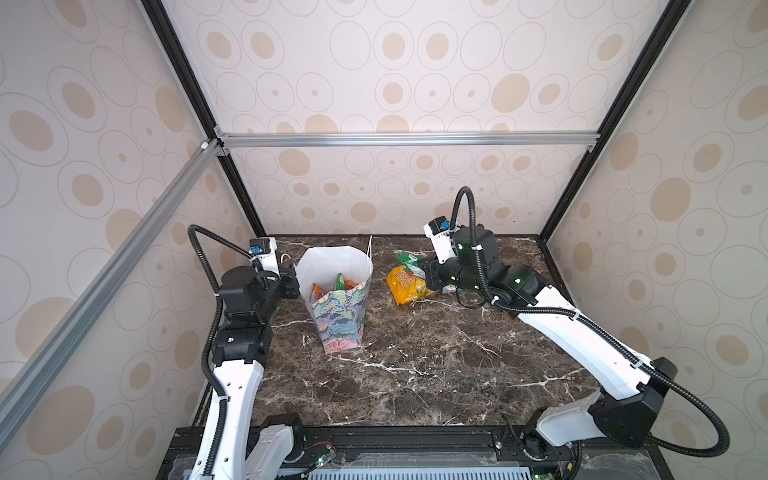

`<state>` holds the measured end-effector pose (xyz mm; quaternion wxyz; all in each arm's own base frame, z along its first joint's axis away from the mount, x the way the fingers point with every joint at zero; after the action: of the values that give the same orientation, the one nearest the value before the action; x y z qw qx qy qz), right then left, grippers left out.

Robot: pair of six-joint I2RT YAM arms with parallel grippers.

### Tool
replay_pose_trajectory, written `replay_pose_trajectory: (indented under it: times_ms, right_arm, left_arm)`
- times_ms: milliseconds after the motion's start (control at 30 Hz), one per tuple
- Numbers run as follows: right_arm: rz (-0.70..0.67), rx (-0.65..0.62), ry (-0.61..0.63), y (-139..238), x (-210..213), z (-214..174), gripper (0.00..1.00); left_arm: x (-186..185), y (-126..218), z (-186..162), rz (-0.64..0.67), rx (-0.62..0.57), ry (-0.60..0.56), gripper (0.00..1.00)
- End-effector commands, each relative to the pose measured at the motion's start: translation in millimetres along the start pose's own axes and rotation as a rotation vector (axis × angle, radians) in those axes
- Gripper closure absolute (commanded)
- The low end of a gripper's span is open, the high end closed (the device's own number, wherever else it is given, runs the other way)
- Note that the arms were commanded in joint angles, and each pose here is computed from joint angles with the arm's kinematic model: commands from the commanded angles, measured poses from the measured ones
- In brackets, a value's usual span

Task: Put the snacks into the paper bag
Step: 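Lift the green Spring Tea packet with the right gripper, then carry the green packet with the right gripper over the bag opening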

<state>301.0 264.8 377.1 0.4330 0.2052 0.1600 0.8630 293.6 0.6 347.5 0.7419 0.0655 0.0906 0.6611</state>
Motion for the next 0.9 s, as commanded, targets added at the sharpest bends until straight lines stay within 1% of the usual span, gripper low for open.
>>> replay_pose_trajectory:
  times_ms: [0,333,700,867]
  right_arm:
    - [-0.026,-0.057,0.053,15,-1,24,1.00]
    - [0.005,-0.148,0.095,32,13,71,1.00]
    - [0.161,-0.203,0.100,40,46,110,1.00]
    - [0.232,-0.224,0.140,44,71,118,1.00]
  left_arm:
    - [2,3,6,0.010,-0.026,-0.013,1.00]
    - [0,8,10,0.003,-0.049,-0.013,1.00]
    - [-1,7,8,-0.007,-0.045,-0.007,1.00]
    - [-1,4,6,-0.010,-0.032,-0.004,1.00]
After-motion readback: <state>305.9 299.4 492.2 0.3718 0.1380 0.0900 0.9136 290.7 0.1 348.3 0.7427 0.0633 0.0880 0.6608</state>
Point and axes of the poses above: each gripper's point midway between its finger pads, its own y axis back along the fingers, its own x axis along the line the jaws close on, z = x × y, the point moved 4 cm from there along y, back along the fingers, and after that the axes turned 4 degrees about -y, right-handed, at the moved point
